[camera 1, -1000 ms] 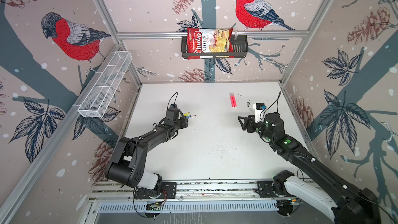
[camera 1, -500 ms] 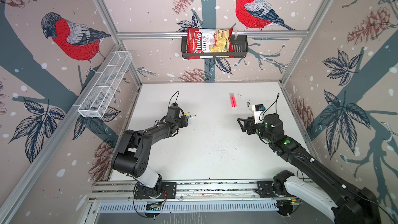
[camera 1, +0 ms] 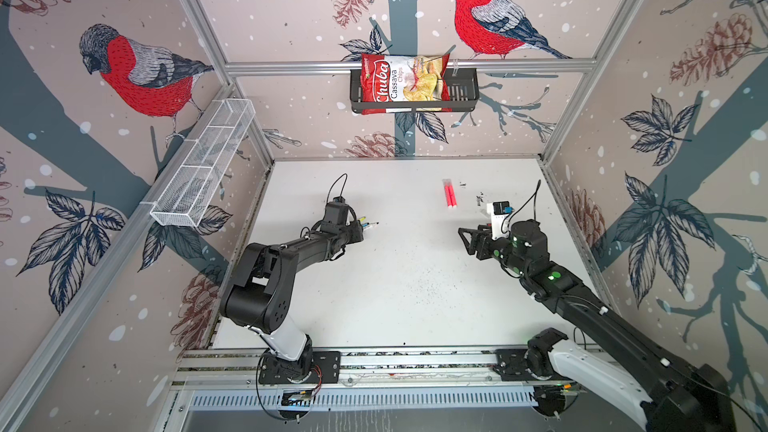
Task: Insert the pens into the pen caps
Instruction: 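Move the left gripper over the white marker while the right gripper withdraws, then lower the left gripper and grasp the white marker near its cap end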
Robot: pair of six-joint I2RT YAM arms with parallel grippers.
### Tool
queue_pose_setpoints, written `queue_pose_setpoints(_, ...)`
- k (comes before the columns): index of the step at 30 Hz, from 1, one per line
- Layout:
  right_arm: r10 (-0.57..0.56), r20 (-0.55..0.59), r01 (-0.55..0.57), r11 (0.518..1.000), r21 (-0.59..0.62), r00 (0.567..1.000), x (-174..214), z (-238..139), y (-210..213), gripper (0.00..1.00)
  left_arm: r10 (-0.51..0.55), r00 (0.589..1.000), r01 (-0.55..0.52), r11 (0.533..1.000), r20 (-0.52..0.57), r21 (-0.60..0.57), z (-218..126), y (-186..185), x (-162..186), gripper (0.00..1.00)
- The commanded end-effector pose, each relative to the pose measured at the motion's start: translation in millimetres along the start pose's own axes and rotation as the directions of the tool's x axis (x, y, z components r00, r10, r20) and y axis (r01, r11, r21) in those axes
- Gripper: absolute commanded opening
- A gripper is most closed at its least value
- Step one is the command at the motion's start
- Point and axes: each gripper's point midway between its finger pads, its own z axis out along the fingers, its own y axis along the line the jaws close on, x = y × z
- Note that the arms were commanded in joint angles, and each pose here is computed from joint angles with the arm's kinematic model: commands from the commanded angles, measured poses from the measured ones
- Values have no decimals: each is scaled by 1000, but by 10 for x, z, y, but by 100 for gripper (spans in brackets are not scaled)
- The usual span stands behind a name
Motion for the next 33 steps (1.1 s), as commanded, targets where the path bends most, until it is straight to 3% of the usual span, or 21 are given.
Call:
queue_pose_setpoints(1,6,31,-6,1000,-16,999,-78,-9,37,74,17,1000,-17,1000,12,16,17,-29,-49,53)
queue_pose_setpoints(24,20,47,-18,999,-39,999,-98,-40,73,74,40,995,-32,995,-90,90,45,-103,284,51)
queue_pose_setpoints(33,29,51,-27,999,-47,998,-86,-39,81,75,74,989,-66,996,-127,66,7,-119,493,50)
